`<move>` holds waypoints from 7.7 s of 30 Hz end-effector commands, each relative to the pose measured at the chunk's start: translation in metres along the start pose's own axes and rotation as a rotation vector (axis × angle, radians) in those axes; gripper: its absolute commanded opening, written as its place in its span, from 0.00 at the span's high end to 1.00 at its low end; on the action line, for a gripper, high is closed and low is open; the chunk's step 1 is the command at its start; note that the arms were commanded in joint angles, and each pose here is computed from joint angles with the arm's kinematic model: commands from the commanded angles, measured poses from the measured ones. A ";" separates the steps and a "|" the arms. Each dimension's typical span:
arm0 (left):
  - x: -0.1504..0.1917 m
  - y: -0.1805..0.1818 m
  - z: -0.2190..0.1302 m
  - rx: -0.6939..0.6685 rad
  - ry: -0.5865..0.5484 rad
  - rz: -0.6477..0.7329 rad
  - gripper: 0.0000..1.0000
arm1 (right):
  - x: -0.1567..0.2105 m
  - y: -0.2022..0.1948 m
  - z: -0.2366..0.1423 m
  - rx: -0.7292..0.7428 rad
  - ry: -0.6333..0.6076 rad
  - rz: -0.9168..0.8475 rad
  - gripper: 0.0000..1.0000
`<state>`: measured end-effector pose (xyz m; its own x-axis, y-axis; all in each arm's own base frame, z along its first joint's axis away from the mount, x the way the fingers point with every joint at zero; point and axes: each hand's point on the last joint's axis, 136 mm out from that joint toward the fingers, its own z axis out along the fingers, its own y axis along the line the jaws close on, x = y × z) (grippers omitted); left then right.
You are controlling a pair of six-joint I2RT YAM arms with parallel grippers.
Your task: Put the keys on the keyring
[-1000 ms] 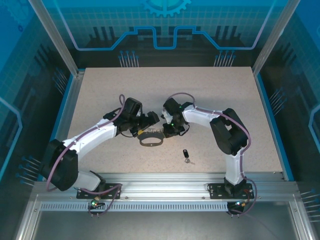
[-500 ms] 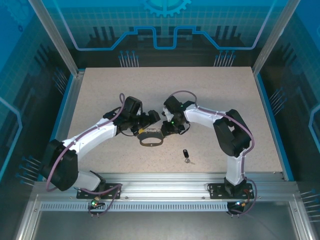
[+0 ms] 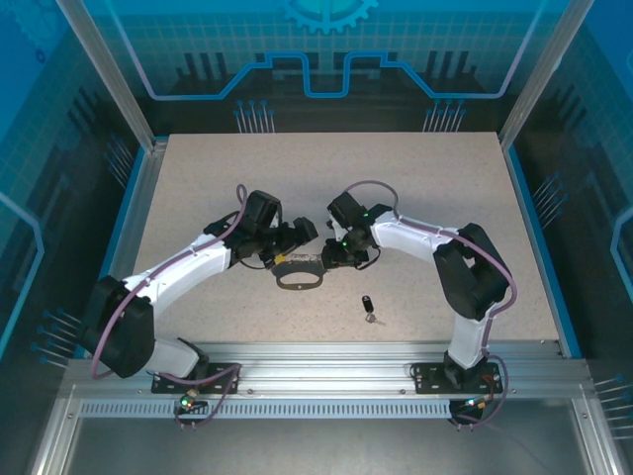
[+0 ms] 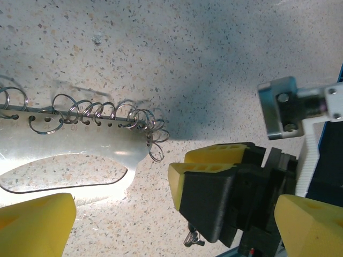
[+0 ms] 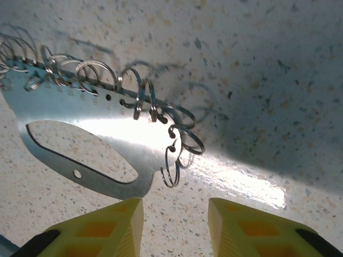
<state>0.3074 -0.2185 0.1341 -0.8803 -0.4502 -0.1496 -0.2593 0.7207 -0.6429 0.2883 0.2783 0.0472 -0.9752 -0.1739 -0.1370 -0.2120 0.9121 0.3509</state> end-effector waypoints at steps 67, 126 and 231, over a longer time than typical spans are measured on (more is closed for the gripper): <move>-0.007 0.000 -0.015 0.065 0.016 -0.022 0.02 | 0.016 -0.001 0.034 0.086 0.059 -0.014 0.84; -0.109 -0.203 -0.159 0.826 -0.119 0.393 0.51 | -0.098 0.113 -0.292 -0.814 -0.450 -0.495 1.00; -0.060 -0.255 -0.190 0.945 -0.114 0.763 1.00 | -0.126 0.098 -0.361 -0.896 -0.644 -0.343 0.55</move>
<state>0.3638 -0.2729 0.4387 -0.6583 -0.2052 -0.7242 0.6953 0.2029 -0.6895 0.3711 0.2530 0.4266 -0.7266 0.1354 -0.6736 -0.6295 0.2616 0.7316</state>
